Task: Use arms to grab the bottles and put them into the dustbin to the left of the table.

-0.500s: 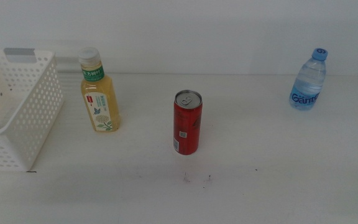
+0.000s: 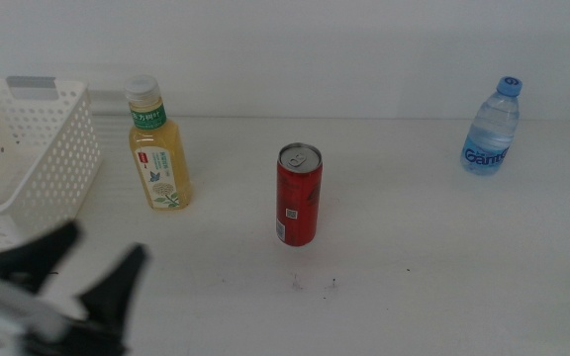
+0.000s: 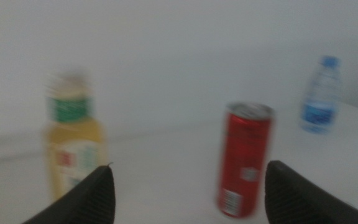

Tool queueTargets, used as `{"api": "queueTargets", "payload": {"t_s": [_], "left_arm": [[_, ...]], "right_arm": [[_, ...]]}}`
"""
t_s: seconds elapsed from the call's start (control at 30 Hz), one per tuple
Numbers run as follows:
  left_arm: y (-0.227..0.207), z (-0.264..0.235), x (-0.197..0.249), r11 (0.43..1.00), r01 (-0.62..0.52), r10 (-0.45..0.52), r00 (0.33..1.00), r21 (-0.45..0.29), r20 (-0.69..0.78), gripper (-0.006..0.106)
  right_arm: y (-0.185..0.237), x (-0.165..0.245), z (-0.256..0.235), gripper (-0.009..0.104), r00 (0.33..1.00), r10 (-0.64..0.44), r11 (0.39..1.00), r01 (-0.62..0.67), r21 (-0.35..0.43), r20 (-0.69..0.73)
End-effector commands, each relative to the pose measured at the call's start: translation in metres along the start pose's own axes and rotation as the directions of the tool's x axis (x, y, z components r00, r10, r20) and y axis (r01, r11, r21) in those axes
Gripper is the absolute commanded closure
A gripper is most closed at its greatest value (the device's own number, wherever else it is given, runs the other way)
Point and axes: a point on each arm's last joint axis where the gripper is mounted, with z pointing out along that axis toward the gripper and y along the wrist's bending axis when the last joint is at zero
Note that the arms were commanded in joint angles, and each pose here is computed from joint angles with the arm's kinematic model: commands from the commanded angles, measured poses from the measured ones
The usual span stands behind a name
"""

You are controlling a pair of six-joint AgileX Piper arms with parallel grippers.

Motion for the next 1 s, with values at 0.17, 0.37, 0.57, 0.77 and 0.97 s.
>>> {"api": "queueTargets", "payload": {"t_s": [0.17,0.37,0.57,0.77,0.97], "left_arm": [[-0.029,0.027,0.026,0.996,0.027,-0.027,1.0,0.088,-0.002,0.022],[-0.038,0.032,0.051,0.99,0.053,-0.031,0.987,0.133,-0.159,0.022],[-0.04,0.032,0.052,0.987,0.049,-0.024,0.987,0.152,-0.159,0.022],[-0.042,0.031,0.052,0.984,0.044,-0.016,0.987,0.175,-0.159,0.022],[-0.042,0.031,0.052,0.982,0.043,-0.014,0.987,0.182,-0.159,0.022]], "right_arm": [[-0.001,0.0,0.0,0.023,1.0,-0.016,1.0,0.015,0.009,0.014],[-0.001,0.0,0.0,0.023,1.0,-0.016,1.0,0.015,0.009,0.014],[-0.001,0.0,0.0,0.023,1.0,-0.016,1.0,0.015,0.009,0.014],[-0.001,0.0,0.0,0.023,1.0,-0.016,1.0,0.015,0.009,0.014],[-0.001,0.0,0.0,0.023,1.0,-0.016,1.0,0.015,0.009,0.014]]}}
